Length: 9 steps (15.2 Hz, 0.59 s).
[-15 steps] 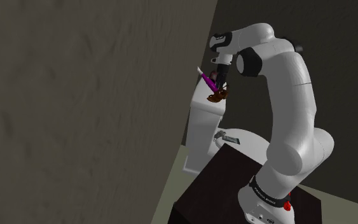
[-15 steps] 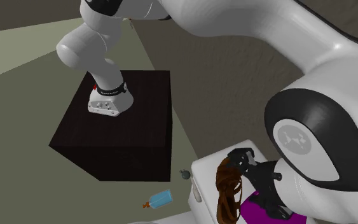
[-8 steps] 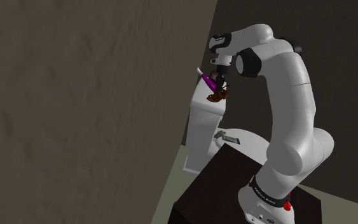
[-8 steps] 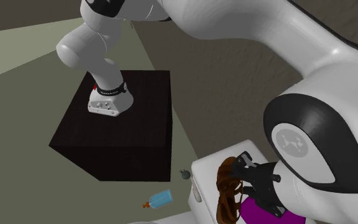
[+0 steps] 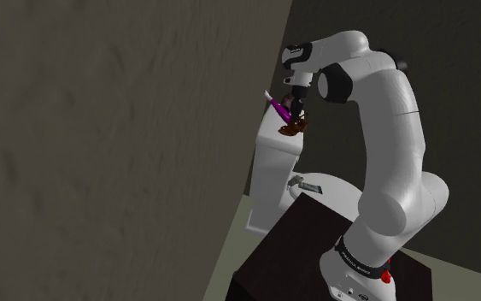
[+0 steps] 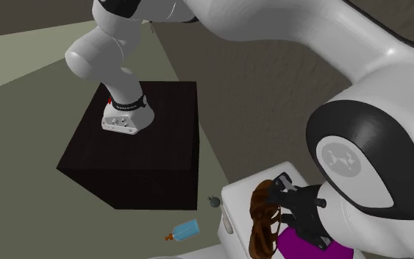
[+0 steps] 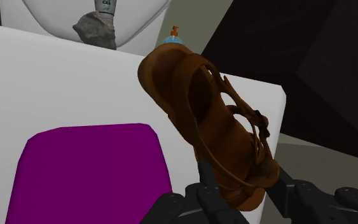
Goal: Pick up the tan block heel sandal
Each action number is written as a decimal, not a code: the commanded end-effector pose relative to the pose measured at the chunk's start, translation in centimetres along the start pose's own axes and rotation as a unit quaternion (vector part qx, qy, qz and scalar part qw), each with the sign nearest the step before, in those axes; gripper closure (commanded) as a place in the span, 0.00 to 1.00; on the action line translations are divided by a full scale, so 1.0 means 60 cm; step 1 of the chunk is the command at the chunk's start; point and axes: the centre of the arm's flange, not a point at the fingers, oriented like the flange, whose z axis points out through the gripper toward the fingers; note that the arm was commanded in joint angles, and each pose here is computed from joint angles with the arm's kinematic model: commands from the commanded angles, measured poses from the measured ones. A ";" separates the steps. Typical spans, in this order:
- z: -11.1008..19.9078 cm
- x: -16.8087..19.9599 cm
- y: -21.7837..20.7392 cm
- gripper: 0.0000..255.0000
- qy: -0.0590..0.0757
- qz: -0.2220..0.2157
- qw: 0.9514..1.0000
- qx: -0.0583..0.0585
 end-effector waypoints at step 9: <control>-0.083 -0.003 -0.028 1.00 0.000 0.000 1.000 0.000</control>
